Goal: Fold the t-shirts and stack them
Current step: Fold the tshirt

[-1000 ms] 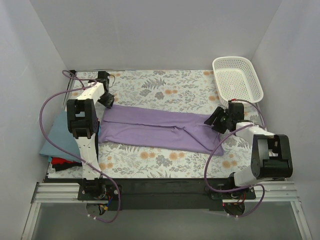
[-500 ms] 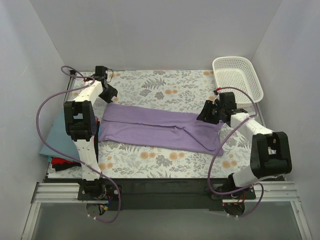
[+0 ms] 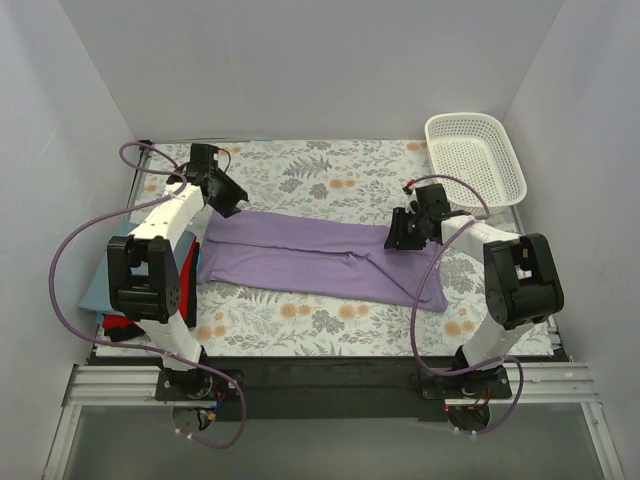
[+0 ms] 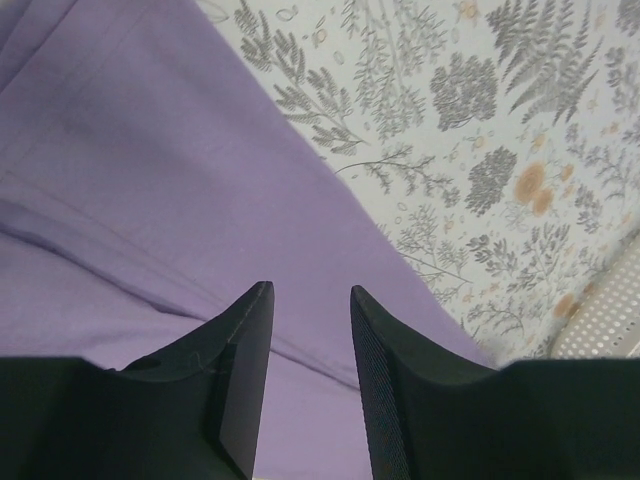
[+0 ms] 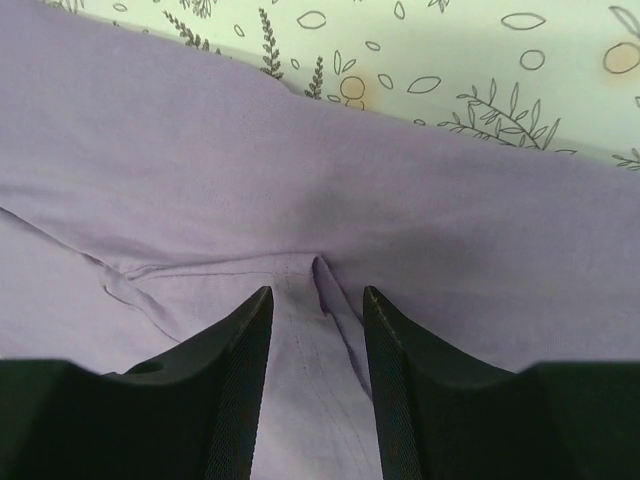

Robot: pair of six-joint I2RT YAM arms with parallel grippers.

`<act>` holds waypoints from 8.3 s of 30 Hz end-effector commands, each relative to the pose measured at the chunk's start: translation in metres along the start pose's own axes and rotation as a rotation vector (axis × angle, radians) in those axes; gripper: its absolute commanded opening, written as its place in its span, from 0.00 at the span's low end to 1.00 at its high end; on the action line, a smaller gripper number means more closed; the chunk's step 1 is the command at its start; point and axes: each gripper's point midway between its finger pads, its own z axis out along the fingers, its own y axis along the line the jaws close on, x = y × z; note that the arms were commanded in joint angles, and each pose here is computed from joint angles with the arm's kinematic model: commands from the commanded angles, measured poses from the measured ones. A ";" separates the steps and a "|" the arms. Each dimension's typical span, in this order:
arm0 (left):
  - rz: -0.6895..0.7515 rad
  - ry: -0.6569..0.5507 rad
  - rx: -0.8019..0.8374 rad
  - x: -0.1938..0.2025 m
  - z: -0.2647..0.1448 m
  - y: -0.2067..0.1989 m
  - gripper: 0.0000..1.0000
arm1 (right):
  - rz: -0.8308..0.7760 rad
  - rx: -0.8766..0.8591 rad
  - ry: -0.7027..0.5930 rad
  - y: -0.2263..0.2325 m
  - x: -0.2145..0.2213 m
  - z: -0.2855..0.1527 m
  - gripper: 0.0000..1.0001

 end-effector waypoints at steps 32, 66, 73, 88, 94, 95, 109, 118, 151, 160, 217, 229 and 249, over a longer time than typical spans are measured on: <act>0.032 0.061 0.038 0.028 -0.009 0.013 0.33 | -0.072 -0.106 -0.037 0.058 0.029 -0.028 0.01; 0.068 0.091 0.029 0.041 -0.009 0.024 0.33 | -0.118 -0.192 -0.011 0.114 0.082 -0.041 0.42; 0.114 0.120 0.040 0.051 -0.008 0.023 0.34 | -0.079 -0.084 -0.091 0.098 0.064 -0.061 0.47; 0.291 0.197 -0.077 0.136 -0.003 0.053 0.32 | 0.176 0.197 -0.103 -0.023 0.047 -0.055 0.47; 0.315 0.128 -0.206 0.134 0.005 0.086 0.30 | 0.192 0.233 -0.067 -0.033 0.044 -0.035 0.47; 0.314 0.129 -0.234 0.136 0.007 0.096 0.29 | 0.189 0.239 -0.067 -0.033 0.041 -0.033 0.47; 0.157 0.149 -0.324 0.204 -0.017 0.123 0.29 | 0.081 0.178 0.019 -0.024 -0.031 0.042 0.46; 0.138 0.377 -0.221 0.314 -0.036 0.065 0.32 | -0.022 0.172 0.057 -0.022 -0.091 0.095 0.48; 0.831 0.333 -0.255 0.298 -0.054 0.101 0.25 | 0.025 0.124 -0.003 0.025 -0.107 0.074 0.69; 0.755 0.501 -0.148 0.363 -0.049 0.063 0.24 | -0.035 0.135 0.019 0.008 -0.131 0.116 0.69; 0.902 0.702 0.121 0.393 -0.092 0.068 0.26 | 0.011 -0.023 -0.077 0.053 0.072 -0.071 0.65; 0.922 0.743 0.109 0.410 -0.093 0.079 0.25 | 0.020 -0.028 -0.055 0.051 0.079 -0.063 0.64; 0.909 0.761 0.134 0.417 -0.106 0.076 0.05 | 0.023 -0.017 -0.048 0.045 0.087 -0.058 0.64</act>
